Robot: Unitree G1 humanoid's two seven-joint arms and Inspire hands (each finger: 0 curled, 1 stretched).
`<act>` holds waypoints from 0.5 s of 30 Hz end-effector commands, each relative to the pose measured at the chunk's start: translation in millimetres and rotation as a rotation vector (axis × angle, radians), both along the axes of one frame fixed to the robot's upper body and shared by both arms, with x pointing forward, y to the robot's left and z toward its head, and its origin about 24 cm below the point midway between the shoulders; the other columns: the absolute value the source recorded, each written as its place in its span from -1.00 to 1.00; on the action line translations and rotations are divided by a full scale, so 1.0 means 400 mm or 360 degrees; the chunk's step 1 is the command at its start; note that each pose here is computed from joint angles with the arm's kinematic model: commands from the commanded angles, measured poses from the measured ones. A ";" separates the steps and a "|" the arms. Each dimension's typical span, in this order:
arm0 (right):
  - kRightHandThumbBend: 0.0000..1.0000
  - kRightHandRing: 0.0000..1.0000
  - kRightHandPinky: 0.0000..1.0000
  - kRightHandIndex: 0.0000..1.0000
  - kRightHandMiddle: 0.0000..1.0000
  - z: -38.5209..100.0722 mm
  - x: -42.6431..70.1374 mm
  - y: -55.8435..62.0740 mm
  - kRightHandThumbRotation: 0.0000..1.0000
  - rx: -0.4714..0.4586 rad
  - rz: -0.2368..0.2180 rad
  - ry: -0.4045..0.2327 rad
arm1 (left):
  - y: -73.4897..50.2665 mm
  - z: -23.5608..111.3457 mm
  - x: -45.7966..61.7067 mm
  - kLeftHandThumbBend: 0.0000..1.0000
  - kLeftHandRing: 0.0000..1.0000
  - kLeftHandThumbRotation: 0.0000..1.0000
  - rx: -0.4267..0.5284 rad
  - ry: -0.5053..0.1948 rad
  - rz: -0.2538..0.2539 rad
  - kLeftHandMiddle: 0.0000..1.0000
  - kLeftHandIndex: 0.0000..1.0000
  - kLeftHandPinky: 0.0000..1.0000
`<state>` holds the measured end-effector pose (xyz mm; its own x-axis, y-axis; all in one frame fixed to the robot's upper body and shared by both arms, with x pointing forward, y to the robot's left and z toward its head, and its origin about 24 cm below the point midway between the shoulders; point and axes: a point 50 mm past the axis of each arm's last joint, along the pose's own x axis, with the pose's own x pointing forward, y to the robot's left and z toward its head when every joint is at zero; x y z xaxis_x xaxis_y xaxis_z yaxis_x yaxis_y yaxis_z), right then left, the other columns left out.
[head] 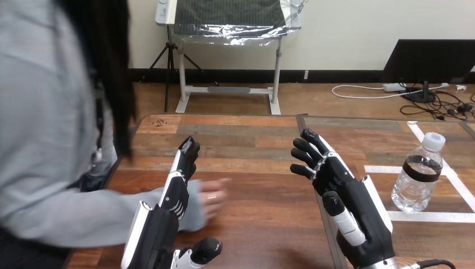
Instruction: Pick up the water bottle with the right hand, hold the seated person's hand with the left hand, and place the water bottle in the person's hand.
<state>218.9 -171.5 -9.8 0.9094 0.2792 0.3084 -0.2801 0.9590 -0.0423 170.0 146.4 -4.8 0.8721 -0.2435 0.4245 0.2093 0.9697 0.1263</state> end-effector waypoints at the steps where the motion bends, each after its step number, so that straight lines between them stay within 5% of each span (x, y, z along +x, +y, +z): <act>1: 1.00 0.79 0.66 0.86 0.82 0.056 0.035 0.008 0.64 0.0018 -0.0017 -0.0201 | -0.002 0.039 0.032 1.00 1.00 0.55 -0.0042 -0.0138 0.0006 1.00 1.00 1.00; 15: 1.00 0.78 0.64 0.86 0.81 0.064 0.036 0.004 0.65 0.0001 -0.0026 -0.0217 | 0.001 0.040 0.033 1.00 1.00 0.52 -0.0049 -0.0138 0.0009 1.00 1.00 1.00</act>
